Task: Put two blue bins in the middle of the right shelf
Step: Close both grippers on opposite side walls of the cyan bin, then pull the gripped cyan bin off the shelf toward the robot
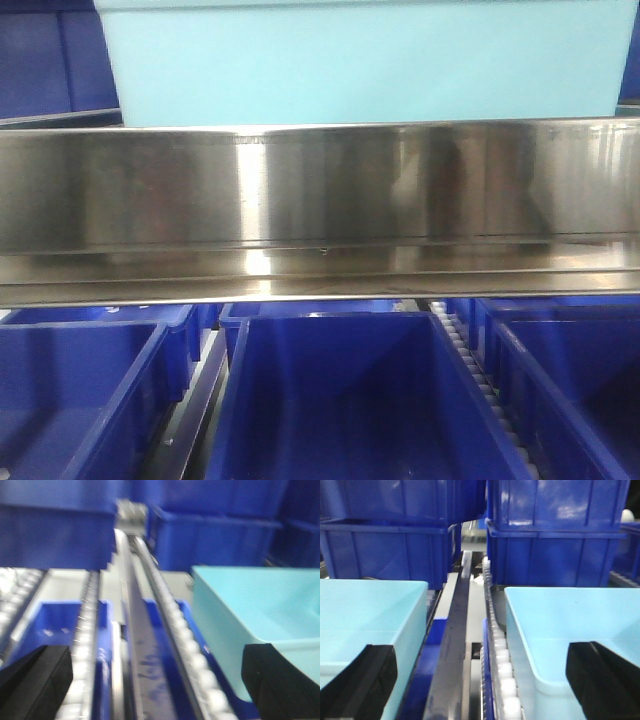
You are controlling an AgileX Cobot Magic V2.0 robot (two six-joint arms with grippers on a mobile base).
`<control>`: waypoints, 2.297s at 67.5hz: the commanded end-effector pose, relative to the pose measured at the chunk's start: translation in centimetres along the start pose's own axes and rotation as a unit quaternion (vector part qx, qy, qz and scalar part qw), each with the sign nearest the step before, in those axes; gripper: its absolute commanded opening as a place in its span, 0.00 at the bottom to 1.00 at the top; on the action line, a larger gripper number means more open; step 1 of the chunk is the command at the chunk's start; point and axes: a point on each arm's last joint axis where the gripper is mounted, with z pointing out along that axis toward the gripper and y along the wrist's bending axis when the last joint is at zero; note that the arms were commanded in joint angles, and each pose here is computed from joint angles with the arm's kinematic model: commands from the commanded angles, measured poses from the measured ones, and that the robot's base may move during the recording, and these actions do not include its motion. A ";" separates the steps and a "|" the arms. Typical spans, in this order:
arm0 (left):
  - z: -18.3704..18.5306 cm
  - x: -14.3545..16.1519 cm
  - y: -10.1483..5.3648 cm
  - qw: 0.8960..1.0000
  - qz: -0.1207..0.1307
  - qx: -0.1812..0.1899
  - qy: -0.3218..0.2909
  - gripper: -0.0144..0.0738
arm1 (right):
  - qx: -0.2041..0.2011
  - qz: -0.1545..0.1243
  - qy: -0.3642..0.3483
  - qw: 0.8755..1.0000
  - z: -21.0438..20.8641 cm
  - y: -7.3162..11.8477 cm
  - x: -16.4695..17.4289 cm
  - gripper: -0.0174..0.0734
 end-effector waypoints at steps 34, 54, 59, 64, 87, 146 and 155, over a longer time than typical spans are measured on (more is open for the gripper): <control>13.4 -11.1 -5.6 0.965 0.060 0.103 0.233 0.79 | -0.101 -0.037 0.266 0.958 11.7 4.3 -9.1 0.82; 22.2 -10.3 -6.2 0.942 0.033 0.054 0.330 0.79 | -0.096 -0.026 0.352 0.931 19.1 5.5 -9.4 0.82; 23.8 -9.7 -6.5 0.938 0.029 0.056 0.342 0.79 | -0.095 -0.024 0.361 0.928 20.5 5.7 -9.0 0.82; 25.5 -8.7 -6.6 0.933 0.022 0.053 0.356 0.79 | -0.095 -0.023 0.370 0.924 21.9 5.9 -8.1 0.82; 29.9 -4.8 -7.0 0.912 0.018 0.050 0.407 0.79 | -0.092 -0.020 0.421 0.902 27.0 6.6 -3.5 0.82; 29.4 -5.1 -7.0 0.910 0.018 0.050 0.411 0.04 | -0.091 -0.021 0.452 0.887 27.1 6.6 -2.6 0.02; 27.1 -7.5 -7.0 0.926 0.015 0.055 0.374 0.04 | -0.094 -0.019 0.408 0.908 25.4 6.4 -5.1 0.02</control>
